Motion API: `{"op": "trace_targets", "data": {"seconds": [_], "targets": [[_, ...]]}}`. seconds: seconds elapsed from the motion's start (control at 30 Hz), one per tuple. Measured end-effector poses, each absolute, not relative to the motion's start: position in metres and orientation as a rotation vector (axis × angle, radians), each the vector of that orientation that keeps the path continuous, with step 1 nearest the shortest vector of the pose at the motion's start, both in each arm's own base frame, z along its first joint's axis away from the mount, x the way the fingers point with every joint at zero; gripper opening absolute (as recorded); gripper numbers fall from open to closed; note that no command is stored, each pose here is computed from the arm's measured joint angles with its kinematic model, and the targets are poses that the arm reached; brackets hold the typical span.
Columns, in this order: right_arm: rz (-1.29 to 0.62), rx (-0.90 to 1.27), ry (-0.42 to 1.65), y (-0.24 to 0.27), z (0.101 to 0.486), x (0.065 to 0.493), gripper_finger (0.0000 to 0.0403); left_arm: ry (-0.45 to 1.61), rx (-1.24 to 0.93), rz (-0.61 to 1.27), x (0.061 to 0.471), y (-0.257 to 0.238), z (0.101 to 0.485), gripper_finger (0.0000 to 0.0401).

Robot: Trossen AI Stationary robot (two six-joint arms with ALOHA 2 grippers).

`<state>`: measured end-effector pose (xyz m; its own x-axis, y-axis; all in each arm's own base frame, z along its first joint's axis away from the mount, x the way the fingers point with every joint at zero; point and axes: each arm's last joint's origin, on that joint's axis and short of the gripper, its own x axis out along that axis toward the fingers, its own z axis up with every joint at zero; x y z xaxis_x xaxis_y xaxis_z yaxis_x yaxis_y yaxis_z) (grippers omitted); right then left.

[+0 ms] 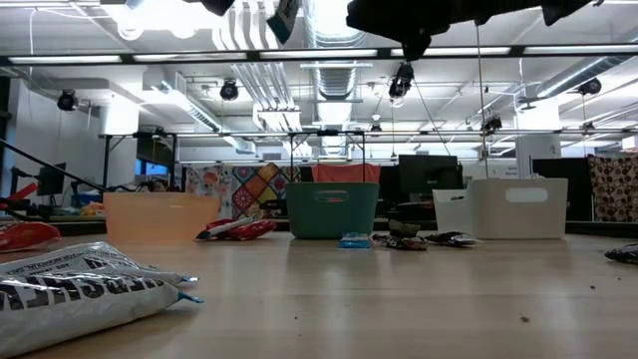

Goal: Organize candy in baskets
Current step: Put the white chocolate bar into the white bin

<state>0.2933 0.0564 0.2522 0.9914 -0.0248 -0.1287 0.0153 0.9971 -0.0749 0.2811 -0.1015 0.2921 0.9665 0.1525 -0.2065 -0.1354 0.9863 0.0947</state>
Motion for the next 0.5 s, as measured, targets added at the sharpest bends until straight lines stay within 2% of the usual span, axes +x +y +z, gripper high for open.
{"op": "trace_targets", "data": {"seconds": [0.33,0.5], "targets": [[-0.02,-0.108,0.113,0.061,0.232,0.317,0.0101,0.161,0.053,0.206,0.277,-0.097,0.269,0.0077],[-0.02,-0.103,0.113,0.062,0.231,0.322,0.012,0.124,0.027,0.22,0.269,-0.092,0.258,0.0077]]}}
